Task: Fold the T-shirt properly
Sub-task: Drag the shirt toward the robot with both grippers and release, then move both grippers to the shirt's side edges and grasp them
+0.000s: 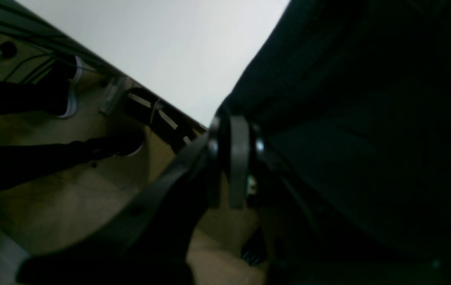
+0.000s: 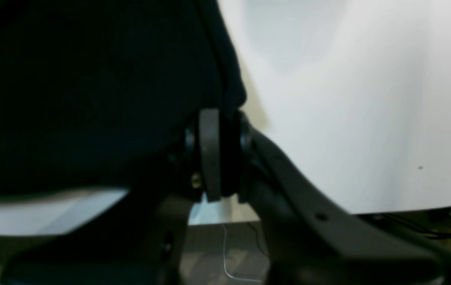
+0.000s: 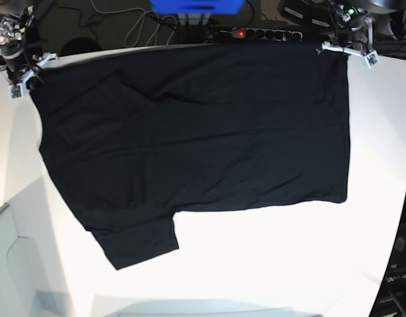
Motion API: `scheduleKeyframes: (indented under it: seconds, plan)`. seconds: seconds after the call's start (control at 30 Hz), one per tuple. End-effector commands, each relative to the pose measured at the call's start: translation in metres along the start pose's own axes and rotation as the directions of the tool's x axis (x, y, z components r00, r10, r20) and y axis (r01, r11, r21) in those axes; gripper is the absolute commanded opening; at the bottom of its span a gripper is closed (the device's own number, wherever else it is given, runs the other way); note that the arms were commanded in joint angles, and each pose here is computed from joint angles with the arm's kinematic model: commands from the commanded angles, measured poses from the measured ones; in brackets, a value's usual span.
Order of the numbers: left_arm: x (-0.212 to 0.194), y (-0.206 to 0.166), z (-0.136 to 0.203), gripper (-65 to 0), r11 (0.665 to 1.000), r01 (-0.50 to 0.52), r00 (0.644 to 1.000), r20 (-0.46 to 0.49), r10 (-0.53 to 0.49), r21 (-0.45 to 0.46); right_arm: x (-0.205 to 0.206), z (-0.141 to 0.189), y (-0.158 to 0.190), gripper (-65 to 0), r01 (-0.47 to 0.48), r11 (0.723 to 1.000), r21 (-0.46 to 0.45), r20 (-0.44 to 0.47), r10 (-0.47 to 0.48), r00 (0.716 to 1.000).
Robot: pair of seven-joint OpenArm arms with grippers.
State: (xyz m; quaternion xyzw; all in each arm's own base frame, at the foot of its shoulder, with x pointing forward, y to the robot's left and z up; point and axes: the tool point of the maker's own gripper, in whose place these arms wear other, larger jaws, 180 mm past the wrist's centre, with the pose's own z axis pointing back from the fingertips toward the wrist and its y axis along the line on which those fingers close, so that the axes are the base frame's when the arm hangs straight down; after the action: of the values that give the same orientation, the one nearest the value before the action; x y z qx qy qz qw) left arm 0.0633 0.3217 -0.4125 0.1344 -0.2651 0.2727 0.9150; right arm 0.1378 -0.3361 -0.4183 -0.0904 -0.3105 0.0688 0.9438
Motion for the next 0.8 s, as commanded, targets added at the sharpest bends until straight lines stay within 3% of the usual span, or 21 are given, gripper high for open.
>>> scheduleKeyframes:
  seconds: [0.0,0.13,0.37,0.5,0.6,0.77]
  plan:
    - [0.007,0.006,0.003,-63.0,1.0,0.006,1.0,0.025,-0.006,0.017,-0.004,0.005,-0.004,-64.0,-0.032,0.999,0.006,-0.025,0.032,0.999]
    - [0.007,0.007,0.003,-61.0,1.0,0.008,1.0,0.025,-0.008,0.018,-0.008,0.006,-0.003,-54.1,-0.032,0.999,0.008,-0.039,0.032,0.999]
    - [0.031,0.0,0.016,-33.8,1.0,0.026,0.995,0.095,-0.026,0.01,0.019,0.019,0.002,-40.5,-0.066,0.998,-0.012,0.031,0.067,0.997]
    - [0.047,-0.001,0.026,-24.1,0.999,0.036,0.989,0.146,-0.038,0.014,0.042,0.035,-0.008,-37.5,-0.035,0.995,-0.088,0.106,0.045,0.993]
    - [0.059,0.013,0.033,-22.7,0.999,0.016,0.983,0.183,-0.025,0.052,0.059,0.04,-0.018,-37.3,0.003,0.991,-0.136,0.162,0.019,0.987]
    - [0.083,0.015,0.032,-22.6,0.997,-0.073,0.965,0.252,0.066,0.017,0.091,0.034,-0.02,-37.2,0.019,0.99,-0.143,0.241,0.017,0.97]
